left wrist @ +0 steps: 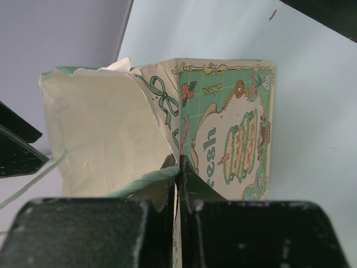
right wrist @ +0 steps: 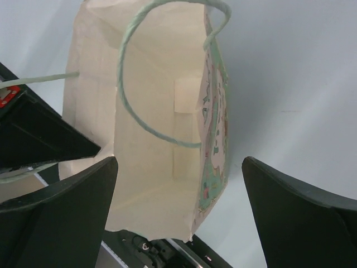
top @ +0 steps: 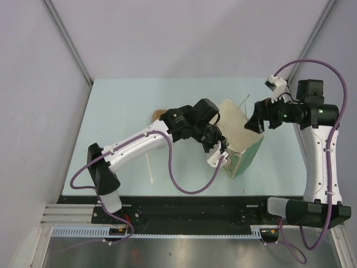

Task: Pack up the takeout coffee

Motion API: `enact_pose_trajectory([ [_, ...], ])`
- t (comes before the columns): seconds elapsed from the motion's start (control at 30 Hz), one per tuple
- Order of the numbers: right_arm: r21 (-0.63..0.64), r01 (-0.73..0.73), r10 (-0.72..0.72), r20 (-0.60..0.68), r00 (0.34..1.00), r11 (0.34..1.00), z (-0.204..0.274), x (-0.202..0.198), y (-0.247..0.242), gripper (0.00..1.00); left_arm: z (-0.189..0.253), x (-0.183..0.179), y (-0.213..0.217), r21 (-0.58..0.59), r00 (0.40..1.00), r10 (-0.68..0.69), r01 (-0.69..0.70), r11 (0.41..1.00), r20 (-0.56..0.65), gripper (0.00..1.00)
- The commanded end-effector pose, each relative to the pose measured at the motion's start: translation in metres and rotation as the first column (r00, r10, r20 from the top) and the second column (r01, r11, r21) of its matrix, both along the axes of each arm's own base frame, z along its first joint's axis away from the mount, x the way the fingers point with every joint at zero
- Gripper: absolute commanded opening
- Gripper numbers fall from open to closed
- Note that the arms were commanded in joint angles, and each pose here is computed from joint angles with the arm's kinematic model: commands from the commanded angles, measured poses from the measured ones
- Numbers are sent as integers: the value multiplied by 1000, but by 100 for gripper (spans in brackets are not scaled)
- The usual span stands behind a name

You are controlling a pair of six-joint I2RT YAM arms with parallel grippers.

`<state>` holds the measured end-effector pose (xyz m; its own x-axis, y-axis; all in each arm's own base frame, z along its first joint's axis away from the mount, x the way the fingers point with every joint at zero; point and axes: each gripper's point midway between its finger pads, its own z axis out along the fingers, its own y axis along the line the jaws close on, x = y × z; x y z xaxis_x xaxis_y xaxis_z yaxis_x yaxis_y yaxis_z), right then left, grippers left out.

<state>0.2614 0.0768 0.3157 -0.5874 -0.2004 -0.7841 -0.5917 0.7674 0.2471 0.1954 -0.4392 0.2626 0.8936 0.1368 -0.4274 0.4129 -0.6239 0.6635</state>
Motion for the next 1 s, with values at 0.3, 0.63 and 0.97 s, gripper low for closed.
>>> enact_pose_trajectory([
  [0.3,-124,84,-83,16,996,989,-31,51,-3,64,10,-21,9,-41,999,-43,44,998,17,3],
  [0.63,-92,12,-21,-93,995,996,-50,34,7,50,3,-20,17,-35,1000,-14,15,999,23,4],
  [0.97,-110,25,-30,-48,998,994,-45,31,4,0,6,-22,20,-57,999,36,-37,998,-28,20],
])
